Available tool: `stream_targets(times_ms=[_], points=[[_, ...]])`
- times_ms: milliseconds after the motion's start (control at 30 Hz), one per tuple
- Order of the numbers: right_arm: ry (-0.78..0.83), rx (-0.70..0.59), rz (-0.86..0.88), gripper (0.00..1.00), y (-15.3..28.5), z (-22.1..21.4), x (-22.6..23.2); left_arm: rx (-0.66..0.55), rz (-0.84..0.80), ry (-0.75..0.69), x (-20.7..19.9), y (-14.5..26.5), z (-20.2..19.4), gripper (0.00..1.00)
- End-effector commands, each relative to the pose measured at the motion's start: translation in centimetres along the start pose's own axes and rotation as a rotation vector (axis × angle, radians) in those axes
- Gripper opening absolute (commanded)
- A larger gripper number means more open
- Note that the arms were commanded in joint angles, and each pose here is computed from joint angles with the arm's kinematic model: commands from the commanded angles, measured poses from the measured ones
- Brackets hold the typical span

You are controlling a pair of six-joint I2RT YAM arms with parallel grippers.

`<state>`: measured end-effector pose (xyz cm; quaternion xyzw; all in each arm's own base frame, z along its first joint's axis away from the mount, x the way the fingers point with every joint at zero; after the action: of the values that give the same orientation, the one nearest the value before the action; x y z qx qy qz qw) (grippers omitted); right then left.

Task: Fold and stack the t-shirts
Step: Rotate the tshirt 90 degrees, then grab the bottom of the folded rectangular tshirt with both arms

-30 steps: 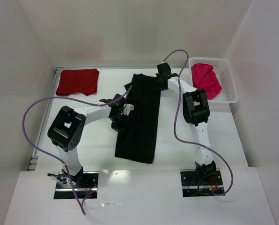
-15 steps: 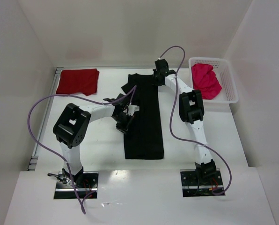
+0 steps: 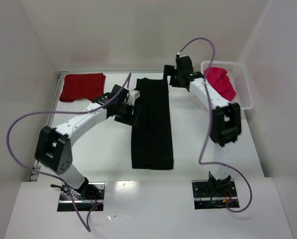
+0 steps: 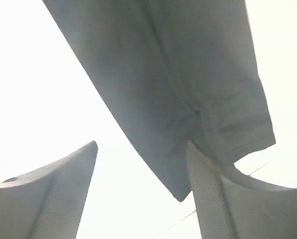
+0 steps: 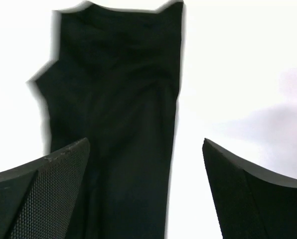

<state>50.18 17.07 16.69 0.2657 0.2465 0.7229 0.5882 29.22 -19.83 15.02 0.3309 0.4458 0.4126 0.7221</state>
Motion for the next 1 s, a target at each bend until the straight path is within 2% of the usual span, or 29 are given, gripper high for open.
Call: stream_targets(times_ms=[0,67,133,167,267,300,333,400,467,500,633,800,833,967], points=[[0.014,-0.306,0.099,1.00,10.8,6.0,1.6,-0.178,0.022,0.020,-1.0,4.3,2.0,0.81],[-0.005,-0.336,0.122,1.00,14.6,4.2,1.3,-0.240,0.002,0.052,-1.4,5.9,1.6,0.92],[-0.034,-0.303,0.130,1.00,15.7,1.2,1.0,-0.300,-0.050,0.060,-2.1,7.3,1.4,0.97],[-0.049,-0.341,0.153,1.00,18.1,1.1,1.1,-0.283,-0.059,0.104,-2.1,7.1,0.6,1.00],[-0.118,-0.240,0.211,1.00,19.3,-3.0,1.4,-0.265,-0.106,0.185,-2.6,7.5,-0.6,1.00],[-0.159,-0.247,0.247,1.00,21.0,-3.6,1.7,-0.245,-0.118,0.204,-2.5,6.7,-1.7,1.00],[-0.172,-0.189,0.262,1.00,20.5,-6.3,1.6,-0.258,-0.136,0.217,-2.8,7.1,-2.4,1.00],[-0.190,-0.193,0.269,1.00,22.5,-8.0,1.7,-0.239,-0.164,0.261,-2.9,6.7,-3.9,1.00],[-0.211,-0.122,0.247,1.00,22.8,-10.9,1.4,-0.222,-0.160,0.305,-2.3,6.6,-5.8,1.00],[-0.205,-0.133,0.258,1.00,23.7,-11.4,1.5,-0.221,-0.153,0.331,-2.1,6.5,-6.2,1.00],[-0.235,0.016,0.239,1.00,22.9,-15.8,1.4,-0.214,-0.116,0.347,-1.5,6.3,-7.3,1.00],[-0.281,0.170,0.324,1.00,22.7,-19.2,5.4,-0.119,-0.048,0.365,-0.5,4.5,-9.0,1.00],[-0.283,0.161,0.321,1.00,22.9,-19.0,6.1,-0.091,-0.044,0.370,-0.4,3.9,-9.2,1.00],[-0.265,0.294,0.239,1.00,22.1,-21.9,7.2,0.008,-0.011,0.339,-0.7,2.1,-10.1,1.00]])
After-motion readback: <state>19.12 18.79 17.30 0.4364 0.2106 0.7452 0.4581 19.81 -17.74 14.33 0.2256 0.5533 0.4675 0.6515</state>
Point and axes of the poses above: each gripper's point midway between its finger pads, its own y axis back along the fingers, its own x axis along the line the jaws close on, z = x × y, the point moved 5 cm from there along y, back along the fingers, and after that the axes turned 10 degrees about y, right-handed, at the moved point
